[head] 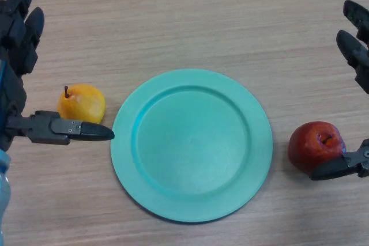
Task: Pick up the yellow pear and place it on the plate
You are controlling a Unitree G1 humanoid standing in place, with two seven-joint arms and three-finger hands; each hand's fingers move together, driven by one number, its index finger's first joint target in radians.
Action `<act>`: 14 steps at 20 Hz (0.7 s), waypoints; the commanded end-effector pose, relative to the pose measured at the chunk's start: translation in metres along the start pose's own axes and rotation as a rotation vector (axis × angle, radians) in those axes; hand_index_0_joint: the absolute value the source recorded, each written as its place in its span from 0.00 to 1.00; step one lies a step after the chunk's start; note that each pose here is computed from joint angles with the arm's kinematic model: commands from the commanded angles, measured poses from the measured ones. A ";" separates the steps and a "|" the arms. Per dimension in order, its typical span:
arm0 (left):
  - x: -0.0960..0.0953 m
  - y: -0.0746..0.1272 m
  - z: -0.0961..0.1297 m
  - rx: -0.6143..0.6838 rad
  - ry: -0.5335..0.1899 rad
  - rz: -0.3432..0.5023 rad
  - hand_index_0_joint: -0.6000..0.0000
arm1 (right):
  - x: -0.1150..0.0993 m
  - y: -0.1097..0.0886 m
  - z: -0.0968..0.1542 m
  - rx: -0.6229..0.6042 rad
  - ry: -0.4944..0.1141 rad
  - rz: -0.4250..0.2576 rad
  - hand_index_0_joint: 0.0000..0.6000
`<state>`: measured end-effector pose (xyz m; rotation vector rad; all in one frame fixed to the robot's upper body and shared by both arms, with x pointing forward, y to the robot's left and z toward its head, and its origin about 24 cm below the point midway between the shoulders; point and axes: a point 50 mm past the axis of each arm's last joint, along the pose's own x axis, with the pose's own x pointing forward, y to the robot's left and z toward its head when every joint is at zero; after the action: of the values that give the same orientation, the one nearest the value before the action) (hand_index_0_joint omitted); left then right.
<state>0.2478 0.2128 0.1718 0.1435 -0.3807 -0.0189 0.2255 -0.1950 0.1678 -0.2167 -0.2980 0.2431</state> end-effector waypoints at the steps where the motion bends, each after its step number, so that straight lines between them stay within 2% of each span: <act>1: 0.000 0.022 0.033 0.077 -0.208 0.054 1.00 | -0.001 -0.005 0.030 -0.087 -0.181 -0.006 0.00; 3: 0.001 0.024 0.027 0.144 -0.213 0.066 1.00 | -0.001 -0.005 0.029 -0.101 -0.185 -0.009 0.00; 6: 0.005 0.034 0.019 0.155 -0.203 0.093 1.00 | -0.004 -0.006 0.028 -0.089 -0.180 -0.014 0.00; 12: 0.016 0.052 -0.015 0.266 -0.173 0.128 1.00 | -0.007 -0.007 0.031 -0.097 -0.188 -0.039 0.00; 14: 0.022 0.054 -0.027 0.280 -0.139 0.125 1.00 | -0.007 -0.009 0.031 -0.113 -0.191 -0.057 0.00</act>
<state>0.2844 0.2613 0.1142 0.2956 -0.2598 0.1105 0.2226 -0.1955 0.1665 -0.2192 -0.2931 0.2410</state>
